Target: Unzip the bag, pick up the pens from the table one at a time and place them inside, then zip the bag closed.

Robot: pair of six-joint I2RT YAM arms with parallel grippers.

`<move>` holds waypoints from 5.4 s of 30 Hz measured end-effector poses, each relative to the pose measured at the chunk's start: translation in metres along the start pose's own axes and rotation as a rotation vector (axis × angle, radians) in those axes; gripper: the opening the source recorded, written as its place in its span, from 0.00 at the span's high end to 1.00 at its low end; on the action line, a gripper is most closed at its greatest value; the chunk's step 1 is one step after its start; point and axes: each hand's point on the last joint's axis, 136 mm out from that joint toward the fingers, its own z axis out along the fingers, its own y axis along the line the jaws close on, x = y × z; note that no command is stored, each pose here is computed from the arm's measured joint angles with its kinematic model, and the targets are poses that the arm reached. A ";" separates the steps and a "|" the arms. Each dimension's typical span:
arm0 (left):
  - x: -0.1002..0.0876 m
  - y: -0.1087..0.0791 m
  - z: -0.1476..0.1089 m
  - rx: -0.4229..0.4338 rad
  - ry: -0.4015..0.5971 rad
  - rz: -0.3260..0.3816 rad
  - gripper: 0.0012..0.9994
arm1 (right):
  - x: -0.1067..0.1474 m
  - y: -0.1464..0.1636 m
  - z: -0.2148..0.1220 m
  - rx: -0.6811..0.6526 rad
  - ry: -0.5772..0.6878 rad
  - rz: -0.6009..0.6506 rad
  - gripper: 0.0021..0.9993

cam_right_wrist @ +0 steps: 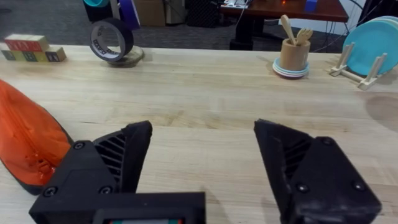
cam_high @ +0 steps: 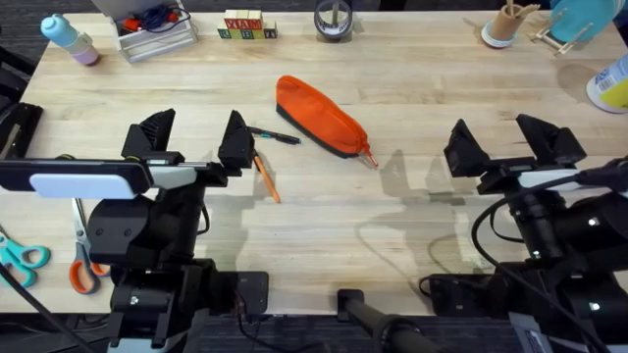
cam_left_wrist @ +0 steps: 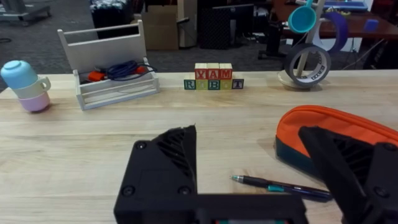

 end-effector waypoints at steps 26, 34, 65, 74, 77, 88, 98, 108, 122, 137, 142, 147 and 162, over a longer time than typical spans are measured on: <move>-0.007 0.000 0.000 0.000 -0.027 0.000 0.01 | -0.002 0.001 0.000 -0.004 -0.002 0.016 0.00; -0.032 0.000 -0.007 -0.003 -0.047 0.001 0.01 | -0.041 0.002 -0.009 -0.010 -0.083 0.031 0.00; -0.096 -0.004 0.055 0.018 0.442 -0.009 0.01 | -0.103 0.002 0.016 0.000 0.290 0.089 0.00; -0.073 -0.010 0.060 0.056 0.701 -0.006 0.01 | -0.091 0.001 0.039 0.006 0.500 0.098 0.00; -0.066 -0.012 0.061 0.077 0.785 0.012 0.01 | -0.085 0.001 0.047 0.007 0.537 0.100 0.00; -0.046 -0.013 0.078 0.101 0.903 0.034 0.01 | -0.071 0.000 0.058 0.010 0.594 0.102 0.00; -0.045 -0.013 0.078 0.102 0.904 0.034 0.01 | -0.071 0.000 0.058 0.010 0.594 0.102 0.00; -0.045 -0.013 0.078 0.101 0.904 0.034 0.01 | -0.069 0.000 0.056 0.010 0.604 0.103 0.00; -0.046 -0.017 0.078 0.123 0.900 0.019 0.01 | -0.069 0.000 0.056 0.010 0.605 0.103 0.00; -0.105 -0.021 0.084 -0.026 0.822 -0.140 0.00 | -0.071 0.000 0.057 0.010 0.597 0.102 0.00; -0.105 -0.027 0.088 -0.061 0.879 -0.196 0.00 | -0.071 0.000 0.057 0.010 0.597 0.102 0.00; -0.099 -0.041 0.096 -0.078 0.960 -0.234 0.00 | -0.071 0.000 0.057 0.010 0.597 0.102 0.00; -0.069 -0.068 0.136 -0.192 1.120 -0.386 0.01 | -0.071 0.000 0.057 0.010 0.597 0.102 0.00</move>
